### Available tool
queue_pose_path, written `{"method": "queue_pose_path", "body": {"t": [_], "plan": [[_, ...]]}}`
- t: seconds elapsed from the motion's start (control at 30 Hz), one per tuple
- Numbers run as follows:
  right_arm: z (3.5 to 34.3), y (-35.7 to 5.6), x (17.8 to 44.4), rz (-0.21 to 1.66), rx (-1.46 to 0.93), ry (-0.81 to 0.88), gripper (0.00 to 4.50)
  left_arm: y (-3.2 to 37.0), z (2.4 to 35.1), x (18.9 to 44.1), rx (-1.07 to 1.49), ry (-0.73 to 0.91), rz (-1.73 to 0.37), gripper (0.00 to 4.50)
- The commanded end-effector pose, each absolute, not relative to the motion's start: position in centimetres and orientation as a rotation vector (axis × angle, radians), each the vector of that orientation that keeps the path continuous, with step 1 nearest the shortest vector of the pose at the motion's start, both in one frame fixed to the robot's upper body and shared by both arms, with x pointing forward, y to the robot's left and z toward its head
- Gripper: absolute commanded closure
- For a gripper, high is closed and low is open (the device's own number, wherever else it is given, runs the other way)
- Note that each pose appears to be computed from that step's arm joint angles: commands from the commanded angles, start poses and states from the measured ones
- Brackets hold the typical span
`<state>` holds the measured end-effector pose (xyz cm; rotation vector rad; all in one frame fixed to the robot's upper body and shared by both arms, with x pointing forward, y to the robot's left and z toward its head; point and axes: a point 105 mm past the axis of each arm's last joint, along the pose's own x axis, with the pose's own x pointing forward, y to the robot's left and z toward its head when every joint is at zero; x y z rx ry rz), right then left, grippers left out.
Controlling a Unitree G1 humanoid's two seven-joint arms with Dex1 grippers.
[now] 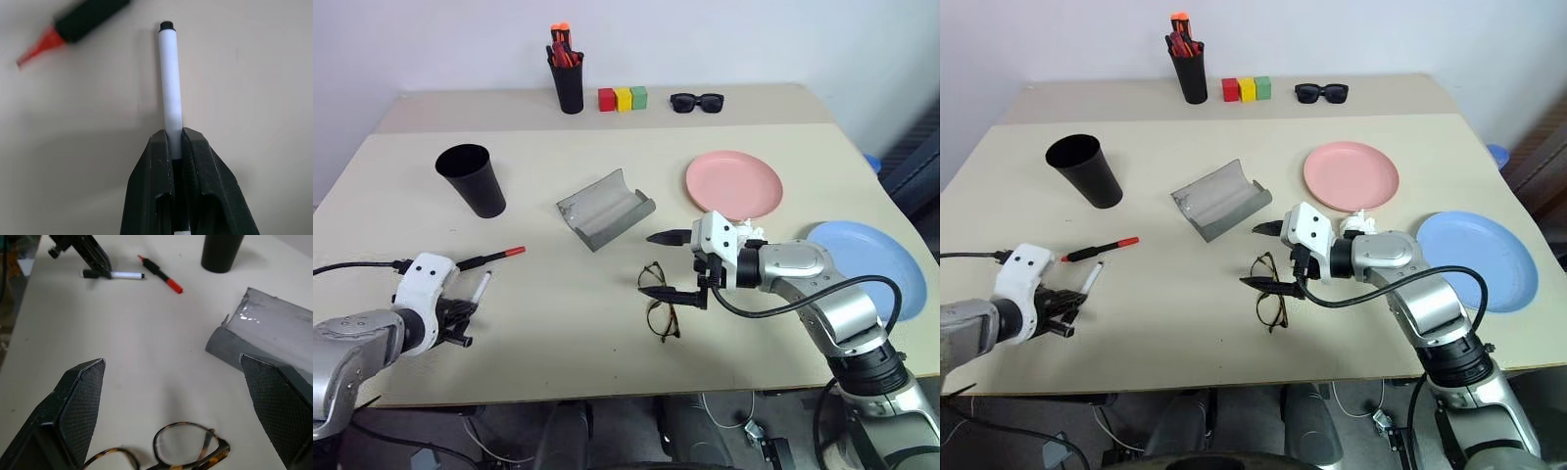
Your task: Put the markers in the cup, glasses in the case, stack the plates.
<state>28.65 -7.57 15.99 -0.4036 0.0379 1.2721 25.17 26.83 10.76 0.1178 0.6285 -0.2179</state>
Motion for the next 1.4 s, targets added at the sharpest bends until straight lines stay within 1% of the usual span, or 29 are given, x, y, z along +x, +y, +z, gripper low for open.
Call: {"method": "queue_pose_path", "body": {"t": [0.03,0.1,0.13,0.17,0.2,0.27,0.3,0.4,0.53,0.6,0.77,1.0,1.1,1.13,1.17,1.23,1.33,1.4], "plan": [[16.7,-7.0,29.8,1.215,-0.429,-0.042,0.0,27.3,19.0,27.6,0.137,0.135,-0.142,4.47],[17.4,-6.4,30.3,1.201,-0.407,-0.083,0.0,27.0,22.5,28.1,0.14,-0.059,-0.122,4.47],[18.1,-5.9,30.5,1.194,-0.391,-0.115,0.0,26.6,24.2,28.4,0.04,-0.157,-0.142,4.47],[18.8,-5.3,30.7,1.19,-0.374,-0.15,0.0,26.9,25.8,28.8,0.035,-0.244,-0.104,4.47],[19.7,-4.5,30.9,1.182,-0.35,-0.19,0.0,27.7,26.9,29.7,0.041,-0.297,-0.022,4.47],[21.3,-3.2,31.3,1.166,-0.306,-0.255,0.0,29.2,27.8,31.2,0.122,-0.33,0.144,4.47],[21.7,-2.8,31.5,1.16,-0.293,-0.272,0.0,29.6,27.9,31.6,0.151,-0.338,0.185,4.47],[24.1,0.2,32.5,1.108,-0.192,-0.345,0.0,29.7,28.4,34.3,0.276,-0.377,0.277,4.47],[25.6,2.2,34.0,0.991,-0.067,-0.351,0.0,29.4,28.3,37.1,0.277,-0.416,0.312,4.47],[25.7,2.6,33.9,0.987,-0.017,-0.341,0.0,29.1,28.1,38.0,0.25,-0.436,0.299,4.47],[24.6,3.4,32.9,1.021,-0.011,-0.321,0.0,28.3,27.0,40.3,0.213,-0.431,0.253,4.47],[24.3,3.6,32.1,1.034,0.017,-0.314,0.0,27.8,24.9,41.2,0.189,-0.391,0.21,4.47],[24.1,3.9,31.9,1.043,0.014,-0.307,0.0,27.7,24.5,41.2,0.168,-0.388,0.216,3.35],[24.1,3.9,31.8,1.047,0.014,-0.307,0.0,27.7,24.5,41.2,0.168,-0.39,0.217,2.89],[24.1,4.0,31.7,1.05,0.015,-0.308,0.0,27.7,24.4,41.2,0.168,-0.391,0.219,2.33],[24.1,4.0,31.6,1.056,0.018,-0.307,0.0,27.7,24.5,41.0,0.164,-0.396,0.222,1.42],[24.1,4.0,31.6,1.06,0.016,-0.305,0.0,28.1,25.1,40.5,0.147,-0.422,0.243,1.42],[24.0,3.8,31.7,1.058,0.007,-0.303,0.0,28.3,26.3,39.7,0.122,-0.465,0.245,1.42]]}}
